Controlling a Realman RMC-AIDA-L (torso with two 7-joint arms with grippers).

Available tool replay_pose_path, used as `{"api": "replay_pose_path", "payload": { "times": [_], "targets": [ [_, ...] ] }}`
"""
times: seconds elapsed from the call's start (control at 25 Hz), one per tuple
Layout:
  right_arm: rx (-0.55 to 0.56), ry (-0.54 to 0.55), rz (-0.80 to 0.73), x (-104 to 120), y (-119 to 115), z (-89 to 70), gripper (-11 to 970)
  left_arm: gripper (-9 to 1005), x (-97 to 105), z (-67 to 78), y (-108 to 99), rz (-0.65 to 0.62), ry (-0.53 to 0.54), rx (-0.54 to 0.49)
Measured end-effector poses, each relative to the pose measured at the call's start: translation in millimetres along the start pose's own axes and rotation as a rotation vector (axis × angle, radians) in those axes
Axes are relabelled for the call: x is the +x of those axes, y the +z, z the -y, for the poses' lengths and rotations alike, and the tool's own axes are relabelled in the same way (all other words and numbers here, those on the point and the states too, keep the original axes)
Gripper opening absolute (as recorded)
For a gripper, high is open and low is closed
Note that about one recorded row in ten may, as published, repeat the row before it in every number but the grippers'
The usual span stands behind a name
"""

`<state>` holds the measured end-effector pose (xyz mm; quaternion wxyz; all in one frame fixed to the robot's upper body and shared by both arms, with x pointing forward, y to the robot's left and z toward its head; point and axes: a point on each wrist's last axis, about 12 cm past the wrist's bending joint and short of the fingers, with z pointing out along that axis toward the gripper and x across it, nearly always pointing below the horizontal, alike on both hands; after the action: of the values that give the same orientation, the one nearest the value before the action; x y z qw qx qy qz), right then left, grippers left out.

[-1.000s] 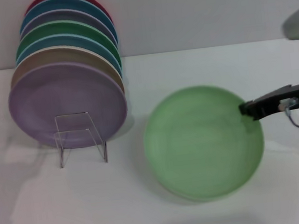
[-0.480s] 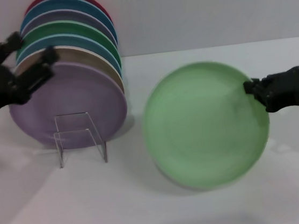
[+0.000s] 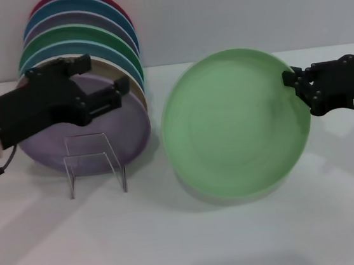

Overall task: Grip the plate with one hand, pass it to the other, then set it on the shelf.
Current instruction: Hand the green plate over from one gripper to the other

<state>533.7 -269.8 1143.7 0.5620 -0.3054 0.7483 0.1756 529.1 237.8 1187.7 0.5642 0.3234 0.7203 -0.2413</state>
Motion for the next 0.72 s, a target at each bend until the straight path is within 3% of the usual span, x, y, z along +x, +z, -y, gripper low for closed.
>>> {"api": "replay_pose_path", "payload": {
  "times": [0.44, 0.6, 0.72],
  "targets": [
    [0.001, -0.075, -0.017, 9, -2, 1.0, 24, 781, -45, 35.1, 26, -0.154, 0.197, -0.133],
    [0.008, -0.099, 0.0, 12, -3, 2.3, 24, 781, -55, 46.2, 41, -0.215, 0.211, -0.11],
    [0.0, -0.116, 0.03, 13, -2, 0.7, 23, 781, -59, 45.8, 42, -0.212, 0.212, -0.074]
  ]
}}
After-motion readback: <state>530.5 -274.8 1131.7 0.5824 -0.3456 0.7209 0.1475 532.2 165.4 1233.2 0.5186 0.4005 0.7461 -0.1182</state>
